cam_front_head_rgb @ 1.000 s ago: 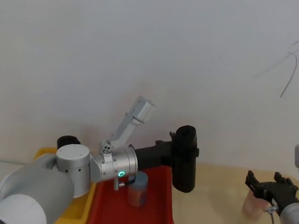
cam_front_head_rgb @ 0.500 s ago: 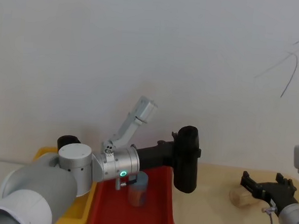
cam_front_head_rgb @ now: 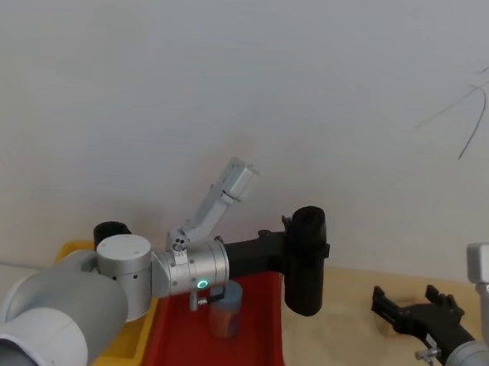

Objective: Pick up the garbage bag with the one hand and transfer it to the other hand.

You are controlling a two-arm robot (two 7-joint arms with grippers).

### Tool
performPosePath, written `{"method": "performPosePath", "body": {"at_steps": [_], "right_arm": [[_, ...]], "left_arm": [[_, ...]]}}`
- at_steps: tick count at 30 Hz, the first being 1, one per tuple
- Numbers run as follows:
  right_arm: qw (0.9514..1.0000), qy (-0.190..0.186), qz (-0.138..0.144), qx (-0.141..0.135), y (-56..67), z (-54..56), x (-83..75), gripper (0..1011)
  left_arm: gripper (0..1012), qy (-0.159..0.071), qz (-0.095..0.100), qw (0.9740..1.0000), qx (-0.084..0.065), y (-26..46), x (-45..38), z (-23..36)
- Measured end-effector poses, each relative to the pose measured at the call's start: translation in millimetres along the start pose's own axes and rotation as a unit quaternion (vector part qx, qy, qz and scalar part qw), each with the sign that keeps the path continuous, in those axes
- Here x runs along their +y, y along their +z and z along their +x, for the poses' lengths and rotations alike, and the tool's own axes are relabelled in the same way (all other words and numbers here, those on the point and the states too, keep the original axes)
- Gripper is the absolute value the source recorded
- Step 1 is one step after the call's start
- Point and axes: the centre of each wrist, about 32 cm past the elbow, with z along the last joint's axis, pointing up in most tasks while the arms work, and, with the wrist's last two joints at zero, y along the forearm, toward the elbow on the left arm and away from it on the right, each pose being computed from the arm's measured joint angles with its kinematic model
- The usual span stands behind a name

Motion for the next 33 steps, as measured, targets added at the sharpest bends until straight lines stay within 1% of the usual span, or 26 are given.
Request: {"method": "performPosePath", "body": {"at_steps": [6,10,16,17,24,33], "right_arm": [[0.9991,0.043,-0.003,-0.001,-1.0,-1.6,-4.0,1001],[0.9972,0.074,-0.009,-0.003,-2.0,-3.3,-4.2,1001],[0.9939,0.108,-0.019,-0.010,-3.3,-5.7,0.9,1001],[0.9931,0.114,-0.023,-0.012,-3.8,-7.1,3.8,1001],[0.9911,0.127,-0.033,-0.025,-4.4,-12.6,16.4,1001],[0.9898,0.133,-0.033,-0.038,-3.1,-19.3,29.1,1001]], "left_arm": [[407,0.000,0.000,1.0000,0.000,-0.1,0.0,0.0],[407,0.000,0.000,1.0000,0.000,-0.1,-0.1,0.0],[407,0.000,0.001,1.0000,0.000,-0.1,0.0,0.0],[407,0.000,0.001,1.0000,0.000,-0.1,0.0,0.0],[407,0.000,0.001,1.0000,0.000,-0.1,-0.1,0.0],[407,0.000,0.000,1.0000,0.000,0.2,-0.3,-0.1]]}}
